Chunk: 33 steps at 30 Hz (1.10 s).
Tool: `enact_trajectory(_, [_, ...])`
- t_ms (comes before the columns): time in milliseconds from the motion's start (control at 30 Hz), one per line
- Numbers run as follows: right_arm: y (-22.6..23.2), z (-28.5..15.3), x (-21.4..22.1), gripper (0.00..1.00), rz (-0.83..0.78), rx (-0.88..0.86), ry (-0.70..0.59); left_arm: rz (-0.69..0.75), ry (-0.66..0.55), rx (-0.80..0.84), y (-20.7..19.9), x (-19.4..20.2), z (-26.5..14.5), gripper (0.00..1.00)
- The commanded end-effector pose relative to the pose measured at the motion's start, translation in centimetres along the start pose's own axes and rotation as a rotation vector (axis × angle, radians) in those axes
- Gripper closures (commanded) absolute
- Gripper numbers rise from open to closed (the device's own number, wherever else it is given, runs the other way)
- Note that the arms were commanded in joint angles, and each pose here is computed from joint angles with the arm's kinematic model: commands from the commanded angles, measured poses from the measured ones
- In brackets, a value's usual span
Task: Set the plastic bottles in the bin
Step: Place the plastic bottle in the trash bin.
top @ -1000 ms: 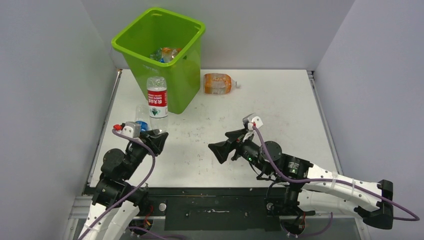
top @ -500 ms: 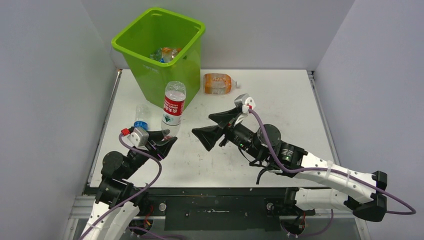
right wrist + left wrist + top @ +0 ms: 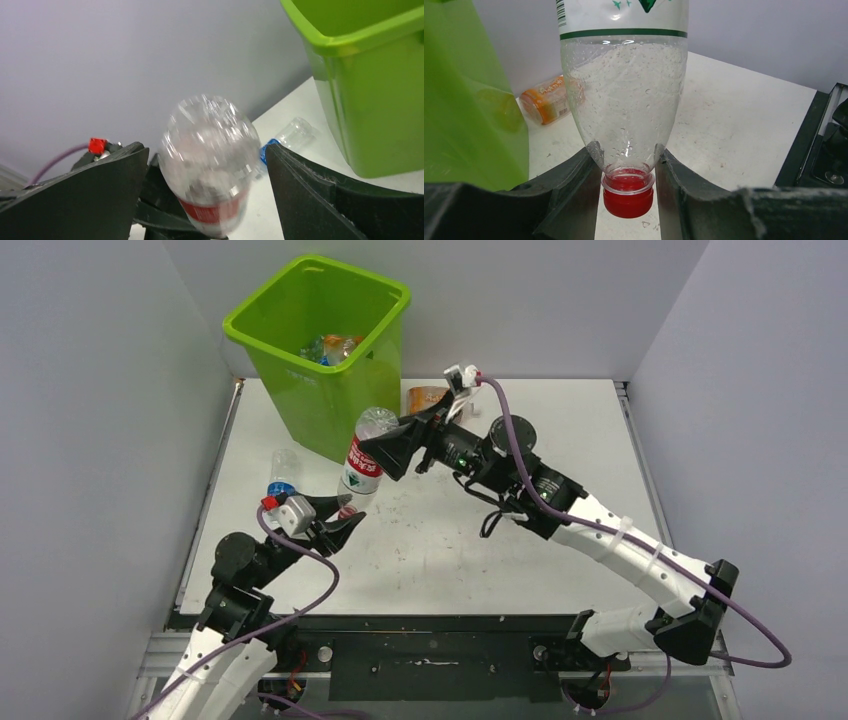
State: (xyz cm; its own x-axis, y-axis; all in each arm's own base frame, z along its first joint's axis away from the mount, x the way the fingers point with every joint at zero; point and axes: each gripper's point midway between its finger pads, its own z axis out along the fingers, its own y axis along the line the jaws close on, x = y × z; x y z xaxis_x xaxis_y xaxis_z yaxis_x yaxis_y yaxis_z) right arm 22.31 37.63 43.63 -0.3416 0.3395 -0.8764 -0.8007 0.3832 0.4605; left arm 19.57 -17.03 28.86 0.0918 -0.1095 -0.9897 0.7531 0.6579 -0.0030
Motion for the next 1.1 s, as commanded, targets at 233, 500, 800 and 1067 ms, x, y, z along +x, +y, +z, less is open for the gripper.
enact_trajectory(233, [-1.5,2.5,1.3,0.0,0.019,0.023,0.218,0.237,-0.074,-0.004,-0.3,-4.4,1.4,1.0])
enact_trajectory(500, [-1.7,-1.2,0.4,0.64,-0.016,0.05,0.196,0.168,-0.16,-0.037,-0.1,-6.4,1.6,0.47])
enact_trajectory(800, [0.6,-7.4,-6.4,0.95,-0.076,-0.041,-0.274,-0.472,-0.451,-0.001,-1.3,-10.2,0.9,0.04])
enact_trajectory(1067, [1.9,-12.2,-8.6,0.95,0.006,-0.205,-0.653,-1.018,-0.706,0.224,-2.1,-11.9,0.6,0.04])
